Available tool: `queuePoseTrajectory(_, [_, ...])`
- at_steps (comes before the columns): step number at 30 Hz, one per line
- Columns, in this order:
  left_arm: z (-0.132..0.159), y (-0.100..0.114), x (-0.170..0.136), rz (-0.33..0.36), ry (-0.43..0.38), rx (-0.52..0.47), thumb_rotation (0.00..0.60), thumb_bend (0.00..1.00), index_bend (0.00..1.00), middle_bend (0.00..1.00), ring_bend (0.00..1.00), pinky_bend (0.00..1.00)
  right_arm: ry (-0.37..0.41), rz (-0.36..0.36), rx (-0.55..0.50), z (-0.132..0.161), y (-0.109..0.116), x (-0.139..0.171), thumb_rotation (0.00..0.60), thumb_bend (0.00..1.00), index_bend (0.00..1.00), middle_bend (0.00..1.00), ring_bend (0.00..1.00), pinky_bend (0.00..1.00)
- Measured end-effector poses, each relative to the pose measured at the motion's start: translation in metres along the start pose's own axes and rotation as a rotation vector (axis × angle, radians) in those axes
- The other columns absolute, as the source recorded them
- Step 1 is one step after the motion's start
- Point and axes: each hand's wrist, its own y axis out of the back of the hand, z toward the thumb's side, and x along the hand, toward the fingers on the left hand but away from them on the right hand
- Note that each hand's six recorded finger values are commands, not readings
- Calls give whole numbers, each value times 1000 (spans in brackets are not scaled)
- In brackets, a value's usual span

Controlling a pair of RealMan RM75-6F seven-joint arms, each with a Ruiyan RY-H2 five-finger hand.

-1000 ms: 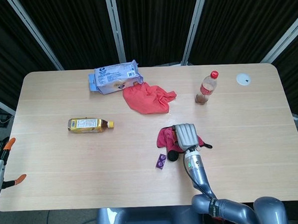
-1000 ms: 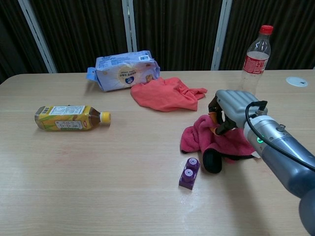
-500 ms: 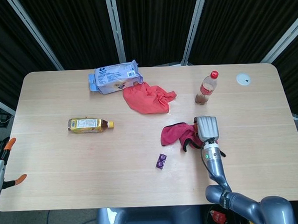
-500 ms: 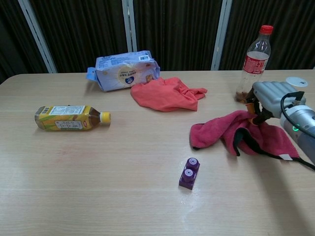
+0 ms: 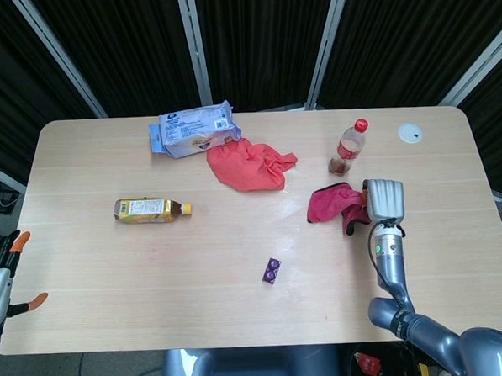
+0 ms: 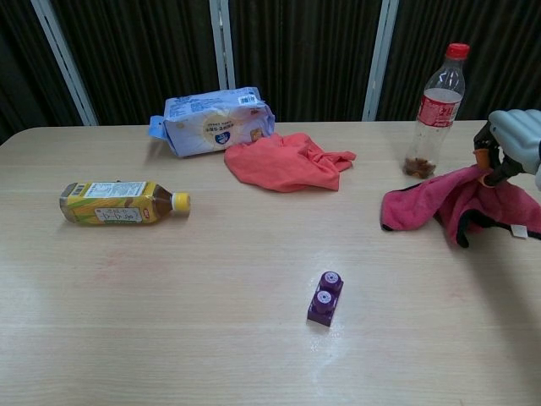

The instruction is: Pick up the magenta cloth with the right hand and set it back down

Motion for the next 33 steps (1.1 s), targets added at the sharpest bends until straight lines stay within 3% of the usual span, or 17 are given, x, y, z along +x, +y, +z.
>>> queuePoseTrajectory(12, [0, 0, 0, 2, 1, -1, 600, 40, 0, 0, 0, 0, 181, 72, -93, 63, -21, 33, 600, 379, 726, 726, 662, 835])
queuePoseTrajectory(23, [-2, 1, 0, 5, 7, -9, 600, 41, 0, 0, 0, 0, 412, 92, -247, 145, -6, 82, 600, 384, 726, 727, 662, 835])
queuePoseTrajectory(27, [-2, 2, 0, 7, 6, -10, 600, 41, 0, 0, 0, 0, 421, 50, -206, 139, 5, 78, 600, 383, 726, 727, 662, 835])
queuePoseTrajectory(33, [-2, 1, 0, 6, 8, -10, 600, 41, 0, 0, 0, 0, 357, -20, -160, 108, 26, 55, 600, 384, 726, 727, 661, 835])
